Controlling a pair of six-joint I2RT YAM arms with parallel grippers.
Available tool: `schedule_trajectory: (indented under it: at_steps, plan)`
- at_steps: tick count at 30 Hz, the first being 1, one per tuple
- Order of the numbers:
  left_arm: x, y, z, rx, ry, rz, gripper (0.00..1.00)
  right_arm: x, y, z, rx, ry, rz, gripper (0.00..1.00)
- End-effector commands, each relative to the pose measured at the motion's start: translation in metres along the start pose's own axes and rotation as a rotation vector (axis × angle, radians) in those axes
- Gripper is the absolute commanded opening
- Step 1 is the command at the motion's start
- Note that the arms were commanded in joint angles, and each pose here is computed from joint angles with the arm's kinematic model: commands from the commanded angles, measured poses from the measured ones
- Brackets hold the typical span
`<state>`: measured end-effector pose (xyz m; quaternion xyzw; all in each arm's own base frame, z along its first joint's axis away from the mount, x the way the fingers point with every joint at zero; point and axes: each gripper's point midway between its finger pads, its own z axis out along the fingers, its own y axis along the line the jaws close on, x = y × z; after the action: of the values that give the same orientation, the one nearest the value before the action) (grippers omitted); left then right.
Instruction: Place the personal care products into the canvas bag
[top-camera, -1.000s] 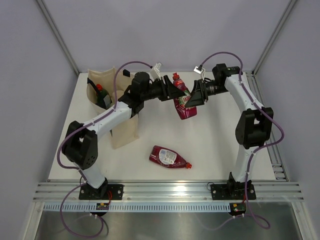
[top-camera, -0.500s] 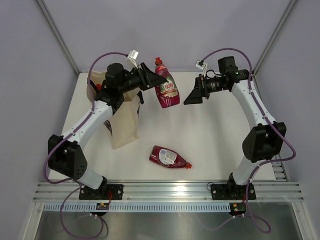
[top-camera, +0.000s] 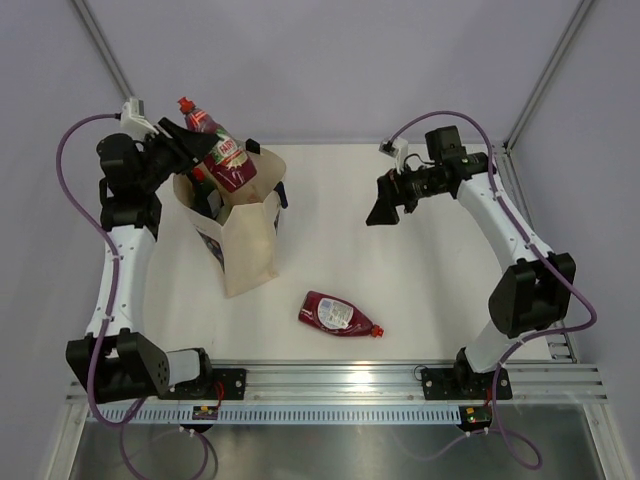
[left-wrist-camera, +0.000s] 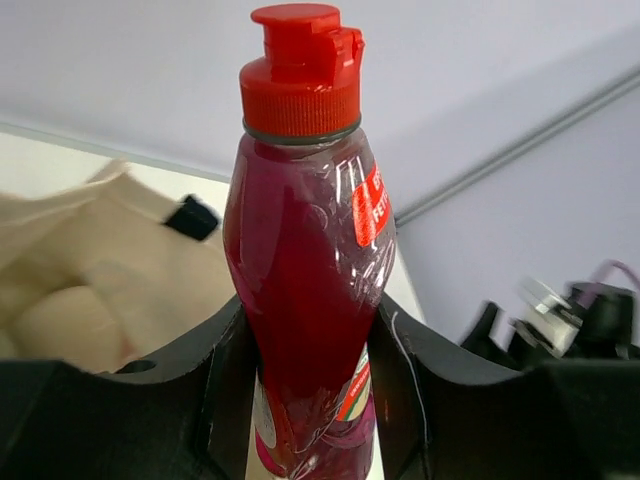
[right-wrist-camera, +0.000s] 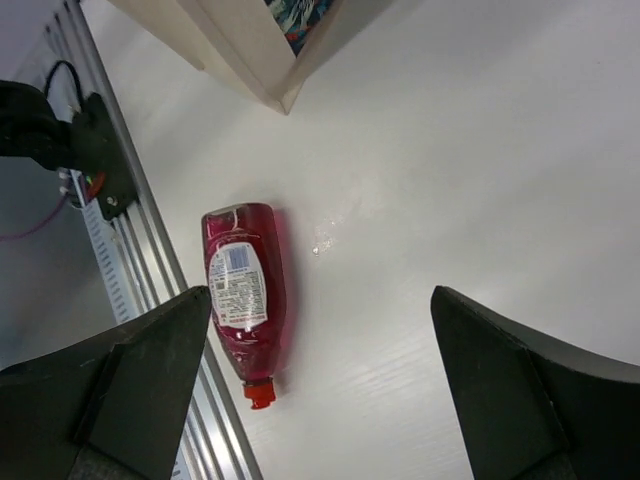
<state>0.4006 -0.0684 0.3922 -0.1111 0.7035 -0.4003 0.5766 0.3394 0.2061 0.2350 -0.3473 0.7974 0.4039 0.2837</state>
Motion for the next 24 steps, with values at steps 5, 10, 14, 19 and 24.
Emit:
schedule_trajectory:
  at_steps: [5, 10, 14, 19, 24]
  plan:
    - [0.032, 0.062, 0.017, -0.122, 0.074, 0.082, 0.00, -0.002, 0.017, 0.016, 0.197, -0.061, -0.471, 0.99]
    - [0.059, 0.089, 0.006, -0.201, 0.164, 0.127, 0.01, 0.044, 0.048, 0.064, -0.133, 0.114, -0.163, 0.99]
    - [0.086, 0.097, -0.010, -0.225, 0.241, 0.111, 0.22, 0.078, 0.058, 0.104, -0.113, 0.199, -0.213, 0.99]
    - [0.083, 0.084, -0.031, -0.226, 0.202, 0.158, 0.89, 0.119, 0.056, 0.133, -0.014, 0.365, -0.206, 0.99]
    - [0.044, 0.048, -0.050, -0.215, 0.094, 0.306, 0.99, 0.151, 0.059, 0.141, -0.016, 0.471, -0.270, 0.99]
